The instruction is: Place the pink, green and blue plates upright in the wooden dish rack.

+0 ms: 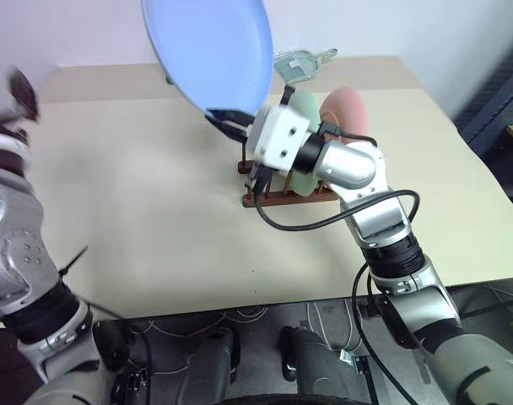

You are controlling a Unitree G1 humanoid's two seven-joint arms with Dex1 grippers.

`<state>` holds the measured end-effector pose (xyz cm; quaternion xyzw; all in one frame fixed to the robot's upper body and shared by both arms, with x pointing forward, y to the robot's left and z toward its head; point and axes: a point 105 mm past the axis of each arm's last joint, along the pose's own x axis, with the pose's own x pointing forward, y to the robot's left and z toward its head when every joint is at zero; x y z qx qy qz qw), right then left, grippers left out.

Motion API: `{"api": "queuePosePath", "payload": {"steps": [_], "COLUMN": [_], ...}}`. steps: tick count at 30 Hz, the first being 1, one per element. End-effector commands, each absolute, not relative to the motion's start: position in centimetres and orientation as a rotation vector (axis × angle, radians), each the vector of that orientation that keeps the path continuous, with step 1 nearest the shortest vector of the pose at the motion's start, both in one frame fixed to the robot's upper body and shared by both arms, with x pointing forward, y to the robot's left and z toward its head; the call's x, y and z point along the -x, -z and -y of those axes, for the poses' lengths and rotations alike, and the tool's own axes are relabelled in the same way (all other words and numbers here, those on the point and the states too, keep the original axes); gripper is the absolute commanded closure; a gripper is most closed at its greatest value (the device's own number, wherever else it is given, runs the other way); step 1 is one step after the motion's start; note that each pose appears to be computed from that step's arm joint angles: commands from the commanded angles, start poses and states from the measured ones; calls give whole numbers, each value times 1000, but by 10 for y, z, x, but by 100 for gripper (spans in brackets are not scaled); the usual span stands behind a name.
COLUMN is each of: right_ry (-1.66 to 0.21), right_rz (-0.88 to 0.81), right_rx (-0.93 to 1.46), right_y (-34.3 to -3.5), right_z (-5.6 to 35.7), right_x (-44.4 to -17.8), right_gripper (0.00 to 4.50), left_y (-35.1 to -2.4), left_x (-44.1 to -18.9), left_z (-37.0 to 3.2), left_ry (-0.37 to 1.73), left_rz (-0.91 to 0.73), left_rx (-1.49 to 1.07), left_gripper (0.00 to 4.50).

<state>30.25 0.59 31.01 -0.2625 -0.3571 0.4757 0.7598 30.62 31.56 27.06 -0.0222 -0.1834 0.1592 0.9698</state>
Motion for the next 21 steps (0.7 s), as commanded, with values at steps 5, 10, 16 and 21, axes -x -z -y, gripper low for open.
{"api": "queuePosePath", "payload": {"steps": [5,10,16,21], "right_ry": [-1274,-1343,-1301,-1205], "right_rz": [715,473,280,191], "right_rx": [64,-266,-390,-493], "right_y": [-353,-343,-325,-323], "right_z": [9,7,7,15], "right_x": [-260,-259,-271,-297], "right_gripper": [450,450,450,450], "left_y": [-205,-166,-150,-153], "left_x": [-303,-281,-260,-256], "left_z": [-235,-192,-163,-157], "left_ry": [170,456,657,704], "left_rz": [187,80,5,9], "left_rx": [-176,-168,-153,-129], "left_gripper": [3,3,3,3]}}
